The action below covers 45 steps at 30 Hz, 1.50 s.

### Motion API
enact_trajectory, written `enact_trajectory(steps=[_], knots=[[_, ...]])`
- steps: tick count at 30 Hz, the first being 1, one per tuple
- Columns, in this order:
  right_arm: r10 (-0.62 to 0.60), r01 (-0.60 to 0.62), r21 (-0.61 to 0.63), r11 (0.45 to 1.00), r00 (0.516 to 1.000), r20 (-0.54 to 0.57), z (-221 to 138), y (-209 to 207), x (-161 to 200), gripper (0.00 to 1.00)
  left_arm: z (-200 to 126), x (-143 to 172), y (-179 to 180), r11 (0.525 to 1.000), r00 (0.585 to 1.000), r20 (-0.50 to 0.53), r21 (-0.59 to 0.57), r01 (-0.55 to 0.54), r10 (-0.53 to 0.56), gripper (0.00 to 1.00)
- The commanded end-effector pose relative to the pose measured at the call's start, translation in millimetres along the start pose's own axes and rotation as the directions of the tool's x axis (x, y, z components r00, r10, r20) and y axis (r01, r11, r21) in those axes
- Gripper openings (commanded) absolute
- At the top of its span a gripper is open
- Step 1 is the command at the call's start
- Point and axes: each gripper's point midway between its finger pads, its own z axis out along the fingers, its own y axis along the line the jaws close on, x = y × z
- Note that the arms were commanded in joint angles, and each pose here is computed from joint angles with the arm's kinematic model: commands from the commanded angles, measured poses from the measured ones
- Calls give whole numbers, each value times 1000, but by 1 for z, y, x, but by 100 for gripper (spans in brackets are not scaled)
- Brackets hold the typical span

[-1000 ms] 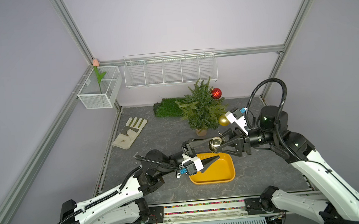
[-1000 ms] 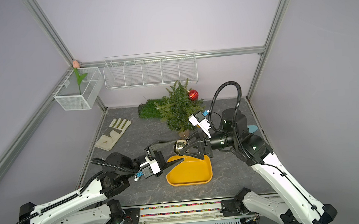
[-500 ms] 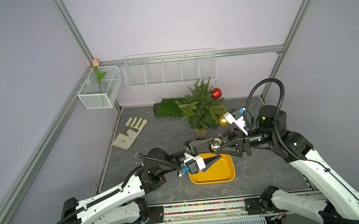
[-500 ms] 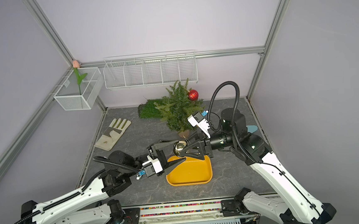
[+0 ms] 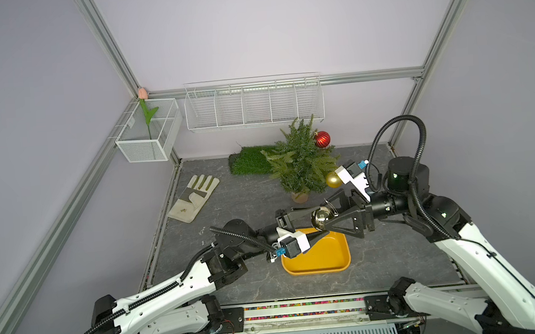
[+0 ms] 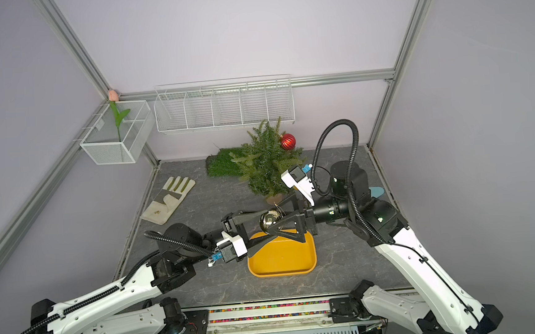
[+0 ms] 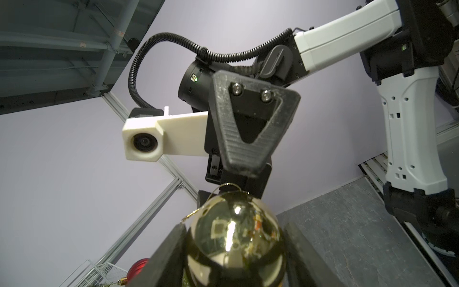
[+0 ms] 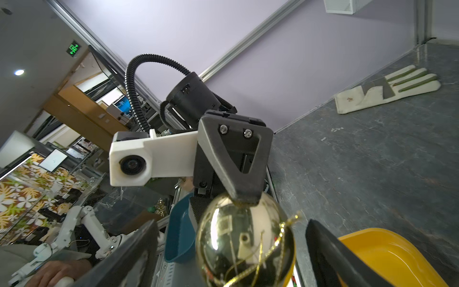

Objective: Decorate the small christmas tree with ornaments
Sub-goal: Hang an ornament on the christmas tree.

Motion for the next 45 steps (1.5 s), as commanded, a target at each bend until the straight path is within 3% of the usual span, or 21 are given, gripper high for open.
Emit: enact_trajectory(steps=[1,6,12,23,29,37,45], knots=[[-30,25,112,993,999,36,-11,-8,-8,97,-4,-2,5,998,998,-33,-6,-56,56,53],[-11,5,170,985,999,33,-18,-20,-10,86,-10,2,-1,998,996,-59,23,-65,66,52],[-3,3,150,989,1000,2,-18,-21,-8,69,-13,2,-3,997,995,-69,36,-66,68,51],[37,-34,86,996,999,-39,-7,-24,-9,53,-12,5,-7,995,994,-85,68,-68,74,51],[46,-41,87,995,997,-58,-5,-28,-7,45,-12,5,-7,995,993,-87,69,-68,73,51],[23,-19,76,997,998,-57,-7,-23,-9,24,-12,10,2,997,990,-118,19,-70,72,50],[8,-2,104,995,998,-61,-8,-26,-11,14,-11,12,2,998,990,-123,19,-65,67,50]])
